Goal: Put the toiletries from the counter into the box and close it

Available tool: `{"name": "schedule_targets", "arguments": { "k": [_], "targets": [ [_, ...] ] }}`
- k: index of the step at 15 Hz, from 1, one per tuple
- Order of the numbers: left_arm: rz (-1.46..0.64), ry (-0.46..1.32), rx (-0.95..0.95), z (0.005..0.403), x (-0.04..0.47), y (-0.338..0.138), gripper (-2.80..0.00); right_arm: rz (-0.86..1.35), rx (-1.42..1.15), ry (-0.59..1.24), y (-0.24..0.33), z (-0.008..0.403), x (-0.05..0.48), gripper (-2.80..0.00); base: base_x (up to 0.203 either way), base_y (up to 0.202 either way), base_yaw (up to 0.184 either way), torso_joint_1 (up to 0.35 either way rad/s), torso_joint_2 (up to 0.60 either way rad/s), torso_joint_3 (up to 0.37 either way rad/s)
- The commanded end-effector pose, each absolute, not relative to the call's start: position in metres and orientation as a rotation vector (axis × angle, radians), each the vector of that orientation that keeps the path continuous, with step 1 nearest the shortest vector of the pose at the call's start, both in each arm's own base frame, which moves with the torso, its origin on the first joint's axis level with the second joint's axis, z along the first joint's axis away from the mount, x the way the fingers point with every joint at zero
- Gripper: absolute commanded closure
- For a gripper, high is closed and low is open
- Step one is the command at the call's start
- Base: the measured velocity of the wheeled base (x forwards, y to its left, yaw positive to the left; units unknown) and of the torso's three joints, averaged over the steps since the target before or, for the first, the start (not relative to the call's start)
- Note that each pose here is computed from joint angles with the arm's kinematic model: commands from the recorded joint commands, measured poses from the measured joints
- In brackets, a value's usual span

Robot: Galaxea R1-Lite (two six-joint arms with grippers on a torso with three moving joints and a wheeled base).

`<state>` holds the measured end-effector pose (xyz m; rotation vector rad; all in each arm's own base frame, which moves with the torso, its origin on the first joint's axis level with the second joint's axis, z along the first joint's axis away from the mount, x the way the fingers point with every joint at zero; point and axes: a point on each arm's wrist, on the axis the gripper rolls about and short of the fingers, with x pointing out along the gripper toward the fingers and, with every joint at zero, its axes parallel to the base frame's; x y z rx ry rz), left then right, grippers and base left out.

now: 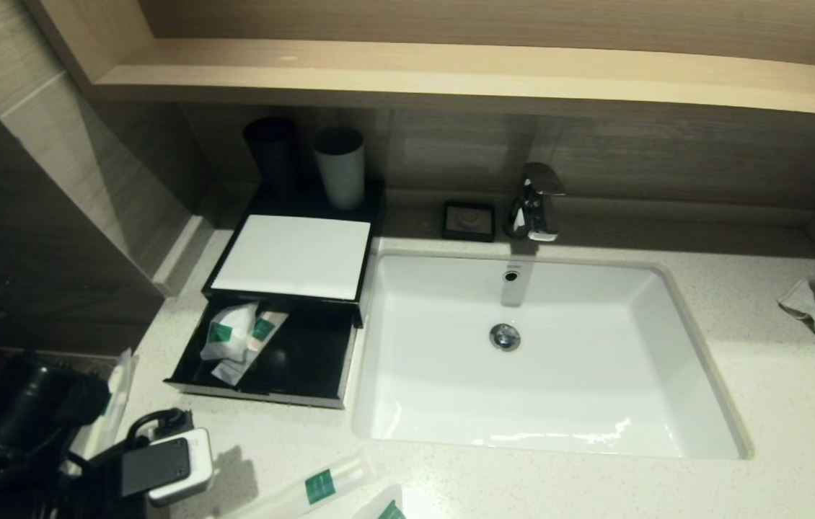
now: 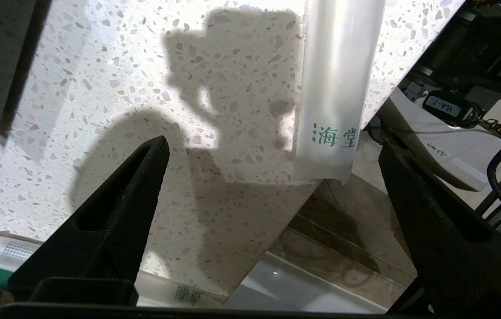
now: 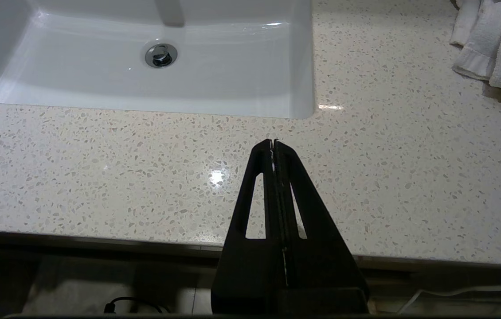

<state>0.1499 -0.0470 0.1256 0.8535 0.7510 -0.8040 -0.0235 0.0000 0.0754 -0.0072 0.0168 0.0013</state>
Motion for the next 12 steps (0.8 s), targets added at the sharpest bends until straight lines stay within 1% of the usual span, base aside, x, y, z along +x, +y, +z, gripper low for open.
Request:
{"name": "schedule_targets", "arguments": {
  "k": [1,3,8,12],
  "targets": [
    [-0.815,0.762,0.845,0.121,0.145,-0.046,-2.8,0.002,-0.008,0.017,0.0,0.075,-0.024,0.0,0.0,0.0,0.0,0.0,0.0,0.0],
    [-0.854,0.753,0.81,0.116,0.137,-0.044,-2.8,0.002,-0.008,0.017,0.0,0.075,-0.024,0.0,0.0,0.0,0.0,0.0,0.0,0.0],
    [-0.957,0.674,0.587,0.103,0.112,-0.035,-2.8,0.002,-0.008,0.017,0.0,0.075,-0.024,0.0,0.0,0.0,0.0,0.0,0.0,0.0],
    [-0.891,0.669,0.5,0.097,0.112,-0.024,-2.8,0.001,-0.008,0.017,0.0,0.075,-0.024,0.0,0.0,0.0,0.0,0.0,0.0,0.0]
  ]
}}
